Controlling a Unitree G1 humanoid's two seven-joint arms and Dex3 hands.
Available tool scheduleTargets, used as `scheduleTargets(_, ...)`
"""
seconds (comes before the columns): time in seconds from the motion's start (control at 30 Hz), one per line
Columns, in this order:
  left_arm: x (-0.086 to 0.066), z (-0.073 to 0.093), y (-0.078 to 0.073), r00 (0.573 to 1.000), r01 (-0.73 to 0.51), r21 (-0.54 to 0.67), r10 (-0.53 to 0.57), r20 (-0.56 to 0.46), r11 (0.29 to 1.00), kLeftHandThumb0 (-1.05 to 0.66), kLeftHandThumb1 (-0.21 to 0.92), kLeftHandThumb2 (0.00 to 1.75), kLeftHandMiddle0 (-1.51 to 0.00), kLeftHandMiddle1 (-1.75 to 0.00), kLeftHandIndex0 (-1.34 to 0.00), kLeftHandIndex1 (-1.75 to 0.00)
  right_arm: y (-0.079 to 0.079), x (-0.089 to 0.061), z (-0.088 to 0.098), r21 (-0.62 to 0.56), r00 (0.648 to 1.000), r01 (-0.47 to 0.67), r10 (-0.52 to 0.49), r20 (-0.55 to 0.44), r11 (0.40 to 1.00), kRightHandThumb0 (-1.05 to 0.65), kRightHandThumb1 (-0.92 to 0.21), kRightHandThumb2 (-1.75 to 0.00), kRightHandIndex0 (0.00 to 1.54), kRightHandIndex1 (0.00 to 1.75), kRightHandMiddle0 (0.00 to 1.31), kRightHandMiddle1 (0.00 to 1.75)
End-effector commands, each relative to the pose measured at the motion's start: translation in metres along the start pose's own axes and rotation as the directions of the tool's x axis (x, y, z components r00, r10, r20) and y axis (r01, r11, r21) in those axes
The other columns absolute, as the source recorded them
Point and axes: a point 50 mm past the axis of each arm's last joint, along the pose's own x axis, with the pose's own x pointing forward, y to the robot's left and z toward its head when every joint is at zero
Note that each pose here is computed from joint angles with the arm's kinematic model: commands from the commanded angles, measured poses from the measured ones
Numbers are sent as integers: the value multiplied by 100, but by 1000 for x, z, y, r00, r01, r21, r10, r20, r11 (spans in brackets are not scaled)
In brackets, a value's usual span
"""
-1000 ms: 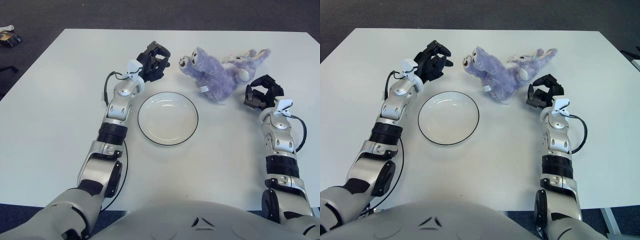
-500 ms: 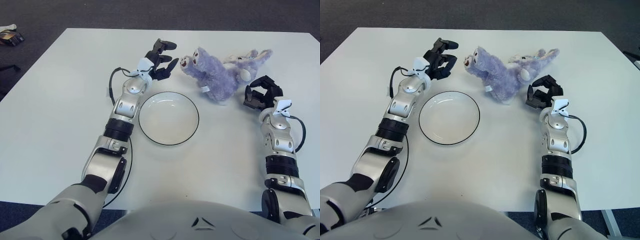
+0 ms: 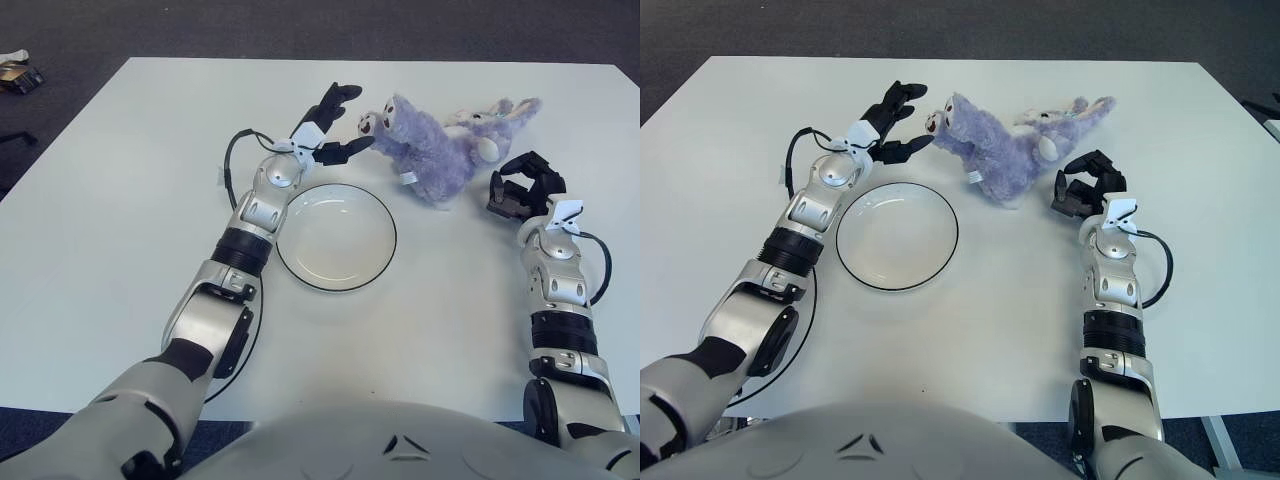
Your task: Put the doll into the plate.
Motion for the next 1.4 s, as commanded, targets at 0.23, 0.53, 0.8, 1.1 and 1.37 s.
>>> scheduleTargets(0.23,7,2,-3,998,38,101,-43,47,994,-102,83,23,0,-14,0,-40,0,-1,-3,4,1000,6,-6,-11,1000,-45,-40,-121,101,175,55,175)
scheduleTargets(0.53,13,-1,-10,996,54,164,-65,60,985,-105,81,22,-3,-15,0,-46,1,-1,-4,7,1000,9,-9,-10,1000,-45,-40,-121,100,175,54,175)
scheduleTargets(0.8,20,-3,-15,995,69,183,-81,62,981,-105,79,20,-6,-18,0,-53,2,-2,-5,10,1000,5,-5,-3,1000,-46,-39,-123,101,175,56,175)
scheduleTargets(1.1,25,-6,-19,996,46,140,-55,65,989,-98,73,26,-1,-33,0,-71,4,-4,-6,14,1000,3,-3,-2,1000,-46,-37,-124,102,175,57,175)
scheduleTargets(1.37,28,-6,-24,996,5,130,-16,83,992,-90,63,42,0,-37,0,-79,5,-5,-7,13,1000,-4,4,3,1000,-47,-37,-125,102,175,57,175)
